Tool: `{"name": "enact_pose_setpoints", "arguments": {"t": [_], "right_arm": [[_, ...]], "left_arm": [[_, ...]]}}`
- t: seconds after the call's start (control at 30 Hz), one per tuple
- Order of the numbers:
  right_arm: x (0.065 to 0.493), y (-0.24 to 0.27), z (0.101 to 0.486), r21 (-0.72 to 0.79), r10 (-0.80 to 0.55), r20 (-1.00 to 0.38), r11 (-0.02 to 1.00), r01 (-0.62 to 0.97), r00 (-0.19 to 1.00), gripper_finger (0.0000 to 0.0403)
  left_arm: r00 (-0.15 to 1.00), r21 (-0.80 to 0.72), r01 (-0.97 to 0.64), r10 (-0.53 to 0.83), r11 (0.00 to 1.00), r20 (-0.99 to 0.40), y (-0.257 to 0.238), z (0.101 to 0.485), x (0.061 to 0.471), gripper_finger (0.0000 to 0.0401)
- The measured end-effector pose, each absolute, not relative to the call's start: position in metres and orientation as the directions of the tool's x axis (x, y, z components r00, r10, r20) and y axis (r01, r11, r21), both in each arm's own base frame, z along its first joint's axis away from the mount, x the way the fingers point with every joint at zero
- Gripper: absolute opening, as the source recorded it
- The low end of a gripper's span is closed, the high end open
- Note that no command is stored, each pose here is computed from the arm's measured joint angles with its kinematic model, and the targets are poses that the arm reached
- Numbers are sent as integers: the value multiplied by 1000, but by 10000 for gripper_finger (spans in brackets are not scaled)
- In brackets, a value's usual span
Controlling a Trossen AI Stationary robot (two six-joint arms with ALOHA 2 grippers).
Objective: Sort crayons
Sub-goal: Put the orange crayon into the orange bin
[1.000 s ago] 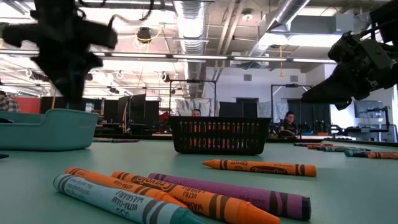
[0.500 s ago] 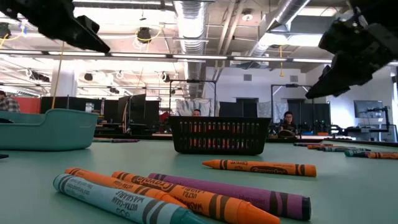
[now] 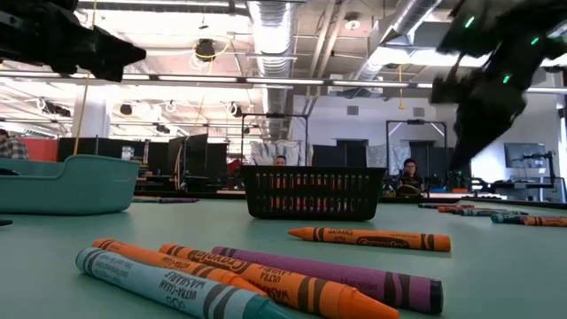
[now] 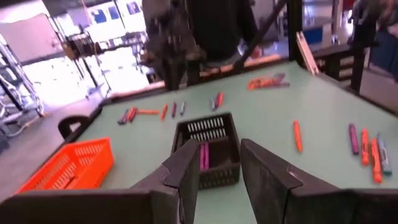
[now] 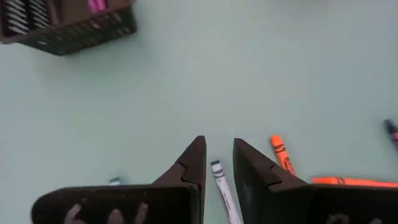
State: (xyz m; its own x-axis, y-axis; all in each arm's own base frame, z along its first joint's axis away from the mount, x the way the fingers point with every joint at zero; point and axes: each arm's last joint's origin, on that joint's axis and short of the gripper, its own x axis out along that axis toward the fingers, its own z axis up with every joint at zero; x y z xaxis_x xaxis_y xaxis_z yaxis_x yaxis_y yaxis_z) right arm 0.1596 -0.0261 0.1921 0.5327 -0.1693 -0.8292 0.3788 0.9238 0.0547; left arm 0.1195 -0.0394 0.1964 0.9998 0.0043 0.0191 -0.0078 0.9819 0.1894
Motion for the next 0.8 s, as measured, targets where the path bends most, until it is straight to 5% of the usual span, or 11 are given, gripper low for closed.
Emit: {"name": "enact_pose_setpoints", "arguments": {"t": [0.2, 0.43, 0.8], "right_arm": [[170, -57, 171, 2, -197, -909, 879, 477, 367, 74], [186, -72, 169, -81, -180, -947, 934, 348, 265, 74], [201, -78, 153, -132, -155, -983, 971, 201, 100, 74]], "left_arm": [[992, 151, -27, 8, 988, 128, -33, 197, 106, 106], [971, 106, -44, 18, 993, 239, -27, 193, 92, 106], [979, 83, -43, 26, 996, 202, -26, 187, 90, 106]]}}
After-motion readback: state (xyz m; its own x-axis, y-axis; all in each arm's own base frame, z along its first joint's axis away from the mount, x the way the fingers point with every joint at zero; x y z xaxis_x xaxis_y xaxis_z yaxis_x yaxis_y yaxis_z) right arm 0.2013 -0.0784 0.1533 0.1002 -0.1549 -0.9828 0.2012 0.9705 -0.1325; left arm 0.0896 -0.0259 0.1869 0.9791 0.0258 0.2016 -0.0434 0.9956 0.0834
